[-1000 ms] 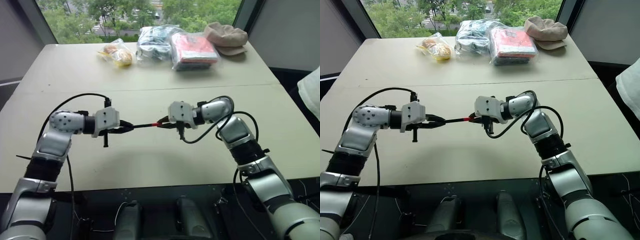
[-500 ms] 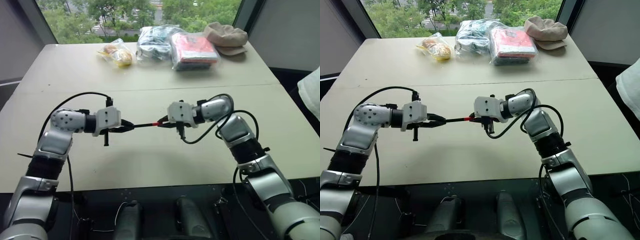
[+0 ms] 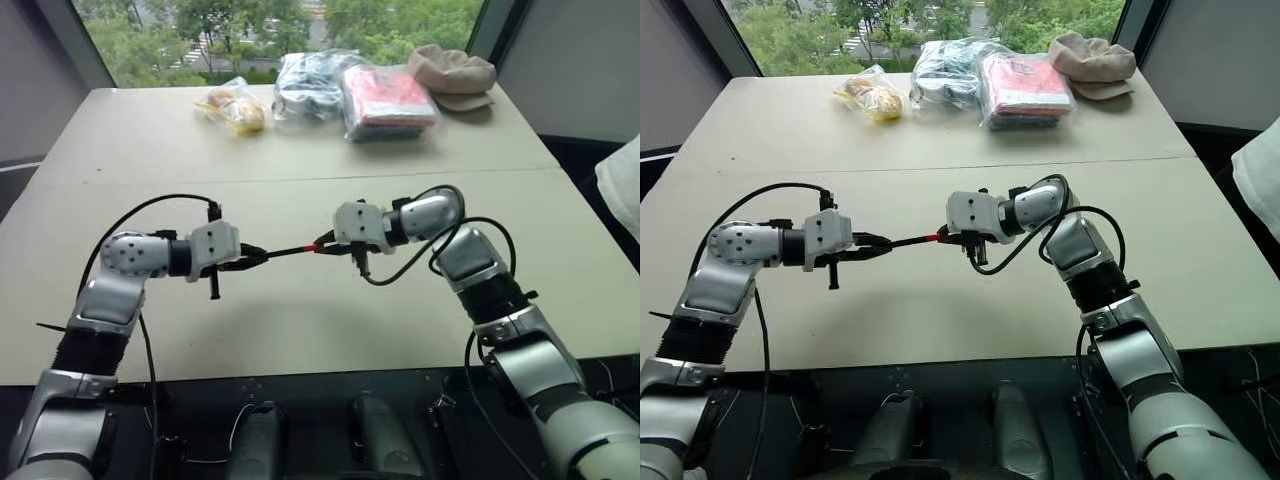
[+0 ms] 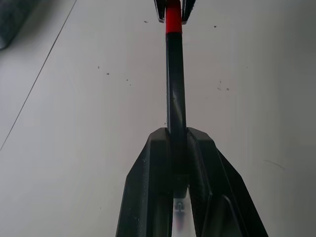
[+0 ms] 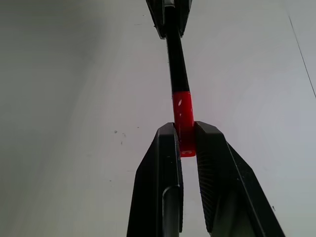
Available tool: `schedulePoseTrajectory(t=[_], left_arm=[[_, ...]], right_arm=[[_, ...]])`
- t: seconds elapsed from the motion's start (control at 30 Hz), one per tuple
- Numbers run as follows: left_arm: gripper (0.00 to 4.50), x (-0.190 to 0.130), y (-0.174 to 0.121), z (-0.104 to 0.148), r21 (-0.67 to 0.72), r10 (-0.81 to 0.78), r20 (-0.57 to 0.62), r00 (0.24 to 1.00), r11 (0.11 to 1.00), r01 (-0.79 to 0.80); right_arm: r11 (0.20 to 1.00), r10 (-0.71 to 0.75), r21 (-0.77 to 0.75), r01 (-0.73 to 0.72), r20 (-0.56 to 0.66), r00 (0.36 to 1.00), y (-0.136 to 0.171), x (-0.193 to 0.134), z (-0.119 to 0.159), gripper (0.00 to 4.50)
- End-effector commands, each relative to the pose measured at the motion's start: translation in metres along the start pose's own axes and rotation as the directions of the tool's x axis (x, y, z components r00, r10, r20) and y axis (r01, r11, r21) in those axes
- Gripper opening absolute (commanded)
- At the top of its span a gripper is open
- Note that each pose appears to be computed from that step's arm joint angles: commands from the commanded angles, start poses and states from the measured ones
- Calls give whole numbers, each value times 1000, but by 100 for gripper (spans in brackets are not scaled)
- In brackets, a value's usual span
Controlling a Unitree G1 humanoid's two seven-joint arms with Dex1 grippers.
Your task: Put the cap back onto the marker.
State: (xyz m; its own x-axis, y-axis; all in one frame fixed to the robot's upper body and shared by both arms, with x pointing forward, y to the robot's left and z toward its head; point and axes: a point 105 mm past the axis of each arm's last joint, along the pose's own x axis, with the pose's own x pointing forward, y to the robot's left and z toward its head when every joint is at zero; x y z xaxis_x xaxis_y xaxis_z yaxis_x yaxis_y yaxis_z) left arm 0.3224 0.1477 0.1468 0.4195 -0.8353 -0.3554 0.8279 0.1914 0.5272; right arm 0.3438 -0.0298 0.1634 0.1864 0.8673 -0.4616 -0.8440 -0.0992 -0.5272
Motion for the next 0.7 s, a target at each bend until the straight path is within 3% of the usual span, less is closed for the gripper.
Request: schedulePoseTrajectory(t=[0.03, 0.17, 0.43, 0.57, 0.7], left_arm=[[0, -4, 2, 14, 24, 29, 37, 999, 999, -30], [0, -8, -3, 12, 1, 42, 27, 999, 999, -42], [0, -27, -10, -3, -136, 188, -48, 981, 972, -193], [0, -50, 4, -8, -331, 417, -110, 902, 841, -428], [0, -71, 6, -16, -394, 541, -228, 810, 709, -585]], right_arm=[[998, -3, -56, 6, 45, 999, -7, -1, 17, 238], [999, -14, -50, 15, 29, 999, -9, -7, 13, 447], [996, -90, 2, 90, 22, 996, -17, -26, 6, 447], [992, -118, 56, 116, 43, 992, -10, -32, 4, 447], [988, -131, 92, 125, 56, 990, -2, -34, 5, 447]])
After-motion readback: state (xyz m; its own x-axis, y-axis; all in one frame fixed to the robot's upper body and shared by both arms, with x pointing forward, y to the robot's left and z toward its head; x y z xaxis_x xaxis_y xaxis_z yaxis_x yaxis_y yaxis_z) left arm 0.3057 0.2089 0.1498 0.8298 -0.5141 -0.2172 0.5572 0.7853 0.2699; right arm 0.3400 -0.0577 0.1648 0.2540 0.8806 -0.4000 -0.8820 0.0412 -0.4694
